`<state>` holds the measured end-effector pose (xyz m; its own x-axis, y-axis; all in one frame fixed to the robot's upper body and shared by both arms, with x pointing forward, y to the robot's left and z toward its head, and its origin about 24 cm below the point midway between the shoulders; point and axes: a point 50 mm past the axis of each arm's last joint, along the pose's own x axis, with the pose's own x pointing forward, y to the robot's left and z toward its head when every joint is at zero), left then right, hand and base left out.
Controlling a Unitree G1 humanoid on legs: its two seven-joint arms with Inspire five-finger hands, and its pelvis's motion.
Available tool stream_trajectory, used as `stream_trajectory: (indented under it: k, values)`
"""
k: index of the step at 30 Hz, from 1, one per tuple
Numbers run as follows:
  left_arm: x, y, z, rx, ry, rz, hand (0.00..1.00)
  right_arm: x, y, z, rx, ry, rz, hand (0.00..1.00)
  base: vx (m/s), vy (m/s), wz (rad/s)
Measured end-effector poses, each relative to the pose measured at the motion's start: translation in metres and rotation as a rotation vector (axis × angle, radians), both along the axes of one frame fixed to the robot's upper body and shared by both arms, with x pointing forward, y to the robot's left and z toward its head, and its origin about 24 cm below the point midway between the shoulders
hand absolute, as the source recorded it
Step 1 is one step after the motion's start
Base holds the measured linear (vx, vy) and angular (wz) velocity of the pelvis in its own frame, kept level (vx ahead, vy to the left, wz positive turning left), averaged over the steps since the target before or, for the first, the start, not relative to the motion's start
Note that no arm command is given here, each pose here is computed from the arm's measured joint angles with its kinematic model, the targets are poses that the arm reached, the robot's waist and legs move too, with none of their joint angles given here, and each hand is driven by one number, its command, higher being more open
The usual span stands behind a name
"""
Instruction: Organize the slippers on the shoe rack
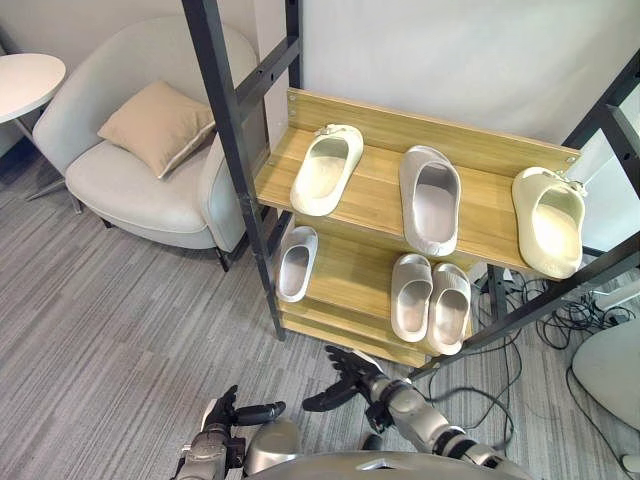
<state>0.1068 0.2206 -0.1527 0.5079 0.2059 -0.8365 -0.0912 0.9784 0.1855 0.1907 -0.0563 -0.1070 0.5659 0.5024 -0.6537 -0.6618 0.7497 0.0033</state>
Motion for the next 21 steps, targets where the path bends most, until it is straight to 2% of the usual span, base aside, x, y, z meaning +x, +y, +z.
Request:
stream_trajectory:
  k: [4,8,10,14,21]
  values:
    - [0.001,0.000,0.000,0.005,-0.009,0.001,1.00,0.007,0.040,0.036,0.166,-0.108,0.195,1.00,-0.02,0.019,-0.08]
    - [0.001,0.001,0.001,0.026,-0.016,-0.009,1.00,0.012,0.055,0.082,0.389,-0.199,0.259,1.00,0.01,0.009,-0.08]
    - [0.001,0.000,0.001,0.028,-0.017,-0.011,1.00,0.015,0.055,0.100,0.468,-0.240,0.257,1.00,0.02,0.009,-0.05]
    - [0.002,-0.001,0.001,0.041,-0.025,-0.029,1.00,0.027,0.041,0.166,0.694,-0.444,0.243,1.00,0.03,0.011,-0.03]
    - [0.000,-0.004,0.000,0.047,-0.017,-0.058,1.00,0.035,0.023,0.218,0.881,-0.641,0.162,1.00,0.00,0.007,-0.02]
